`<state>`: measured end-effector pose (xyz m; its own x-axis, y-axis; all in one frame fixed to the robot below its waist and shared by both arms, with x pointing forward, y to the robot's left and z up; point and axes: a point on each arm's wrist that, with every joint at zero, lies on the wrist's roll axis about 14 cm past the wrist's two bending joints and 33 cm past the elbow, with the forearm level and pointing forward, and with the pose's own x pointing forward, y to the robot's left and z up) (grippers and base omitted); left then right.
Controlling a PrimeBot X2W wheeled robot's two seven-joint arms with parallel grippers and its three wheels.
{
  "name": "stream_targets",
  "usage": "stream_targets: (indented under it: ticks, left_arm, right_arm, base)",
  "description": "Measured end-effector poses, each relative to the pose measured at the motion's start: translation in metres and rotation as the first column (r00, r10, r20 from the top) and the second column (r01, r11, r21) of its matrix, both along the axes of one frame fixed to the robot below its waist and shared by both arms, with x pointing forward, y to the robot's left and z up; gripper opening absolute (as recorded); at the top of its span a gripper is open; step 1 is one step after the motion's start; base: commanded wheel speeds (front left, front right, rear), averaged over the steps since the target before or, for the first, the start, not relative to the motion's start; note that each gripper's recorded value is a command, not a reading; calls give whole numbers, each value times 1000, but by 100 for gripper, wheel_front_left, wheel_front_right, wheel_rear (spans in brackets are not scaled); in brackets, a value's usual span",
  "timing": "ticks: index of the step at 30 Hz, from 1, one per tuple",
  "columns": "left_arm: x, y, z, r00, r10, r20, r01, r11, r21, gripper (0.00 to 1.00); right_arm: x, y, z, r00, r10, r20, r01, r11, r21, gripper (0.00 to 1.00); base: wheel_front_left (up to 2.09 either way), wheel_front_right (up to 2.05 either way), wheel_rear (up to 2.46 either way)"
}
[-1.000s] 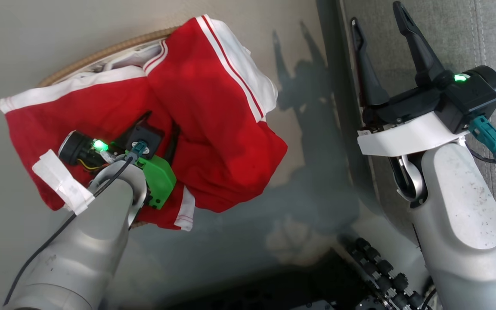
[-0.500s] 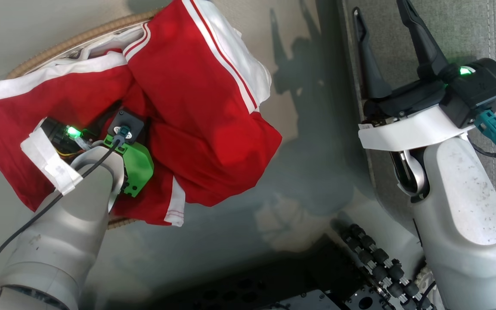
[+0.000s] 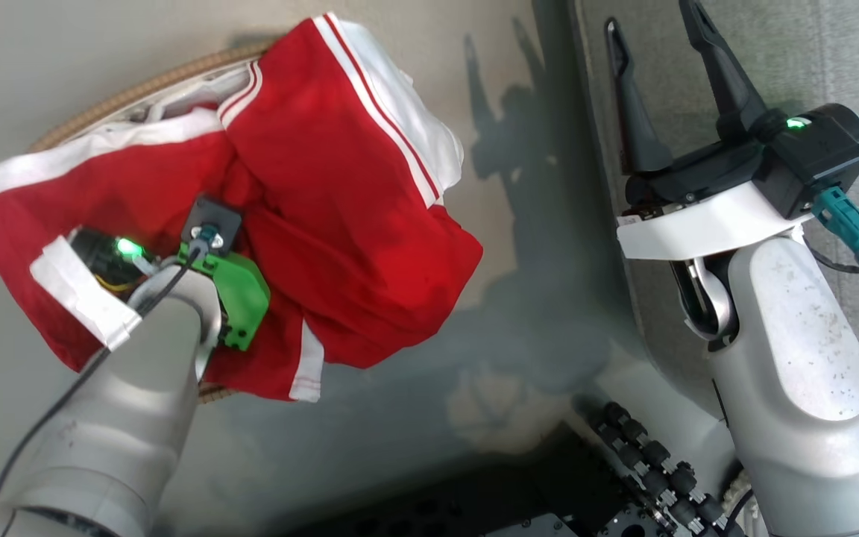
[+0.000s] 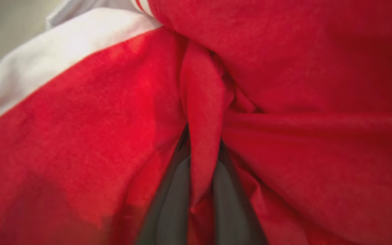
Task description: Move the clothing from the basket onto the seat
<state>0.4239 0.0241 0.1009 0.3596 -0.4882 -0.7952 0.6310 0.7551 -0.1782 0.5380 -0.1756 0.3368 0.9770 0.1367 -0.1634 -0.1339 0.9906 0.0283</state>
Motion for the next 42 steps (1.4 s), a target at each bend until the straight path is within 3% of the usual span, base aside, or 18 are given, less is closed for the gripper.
stream_targets:
  ticks: [21, 33, 42]
  left_arm:
    - [10, -10, 153, 943, 229, 240, -180, 961, -210, 0]
    - [13, -9, 262, 838, 350, 419, -192, 907, -374, 0]
    - [10, -11, 338, 743, 404, 533, -126, 868, -481, 0]
  right_arm:
    - [-44, 6, 89, 995, -5, 97, 5, 1000, -7, 100]
    - [-86, 13, 126, 990, -5, 142, 4, 1000, 9, 100]
    - [-111, 28, 146, 984, 31, 175, -35, 999, 23, 100]
  base:
    - [0, 0, 0]
    - [0, 0, 0]
    - [0, 0, 0]
